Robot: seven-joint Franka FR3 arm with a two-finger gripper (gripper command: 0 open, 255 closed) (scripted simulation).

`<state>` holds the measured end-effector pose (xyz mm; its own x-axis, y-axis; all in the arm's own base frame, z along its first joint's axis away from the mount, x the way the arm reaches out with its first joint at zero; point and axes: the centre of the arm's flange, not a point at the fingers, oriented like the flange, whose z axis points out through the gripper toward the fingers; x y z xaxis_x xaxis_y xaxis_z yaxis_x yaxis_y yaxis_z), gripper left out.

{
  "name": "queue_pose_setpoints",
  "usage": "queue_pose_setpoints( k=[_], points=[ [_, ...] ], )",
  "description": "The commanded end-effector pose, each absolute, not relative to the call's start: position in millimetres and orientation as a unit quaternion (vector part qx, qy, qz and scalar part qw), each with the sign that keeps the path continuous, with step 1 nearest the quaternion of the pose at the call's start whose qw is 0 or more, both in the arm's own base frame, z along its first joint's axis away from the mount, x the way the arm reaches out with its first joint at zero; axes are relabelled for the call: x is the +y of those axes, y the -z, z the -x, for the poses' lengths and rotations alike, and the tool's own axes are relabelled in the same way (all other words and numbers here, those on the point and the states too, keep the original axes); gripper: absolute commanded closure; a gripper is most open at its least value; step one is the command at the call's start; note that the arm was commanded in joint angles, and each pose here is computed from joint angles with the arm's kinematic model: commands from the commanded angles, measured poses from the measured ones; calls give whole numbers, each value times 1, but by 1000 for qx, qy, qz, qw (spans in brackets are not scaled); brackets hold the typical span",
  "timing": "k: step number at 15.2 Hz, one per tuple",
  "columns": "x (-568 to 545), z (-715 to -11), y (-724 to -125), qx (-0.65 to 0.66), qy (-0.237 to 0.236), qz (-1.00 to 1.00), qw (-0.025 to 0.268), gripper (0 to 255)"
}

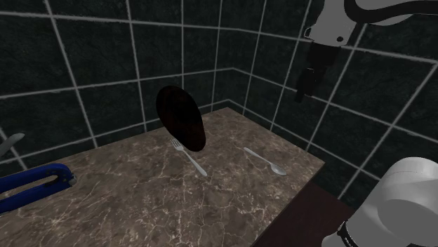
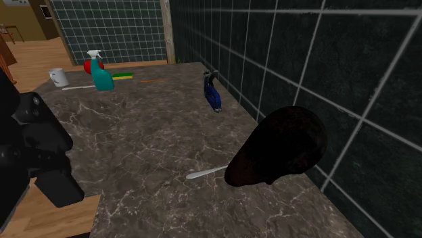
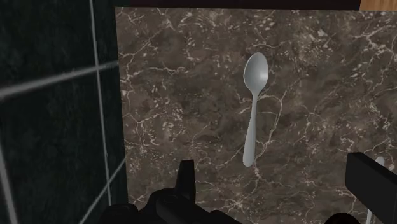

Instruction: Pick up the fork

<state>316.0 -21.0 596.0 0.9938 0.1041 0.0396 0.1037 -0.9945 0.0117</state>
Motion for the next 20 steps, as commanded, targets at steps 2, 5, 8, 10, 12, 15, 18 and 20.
queue_pose_setpoints(
  k=[2, 5, 8, 10, 12, 15, 18, 20],
  points=[
    [-12, -322, -588, 52, -21, -998, 5, 0],
    [15, -339, -565, 53, -22, -998, 4, 0],
    [41, -356, -542, 54, -24, -998, 4, 0],
    [59, -368, -527, 54, -25, -998, 4, 0],
    [77, -379, -511, 55, -26, -998, 4, 0],
    [104, -396, -488, 56, -28, -998, 3, 0],
    [131, -414, -466, 57, -30, -998, 3, 0],
    [149, -425, -450, 57, -31, -998, 3, 0]
  ],
)
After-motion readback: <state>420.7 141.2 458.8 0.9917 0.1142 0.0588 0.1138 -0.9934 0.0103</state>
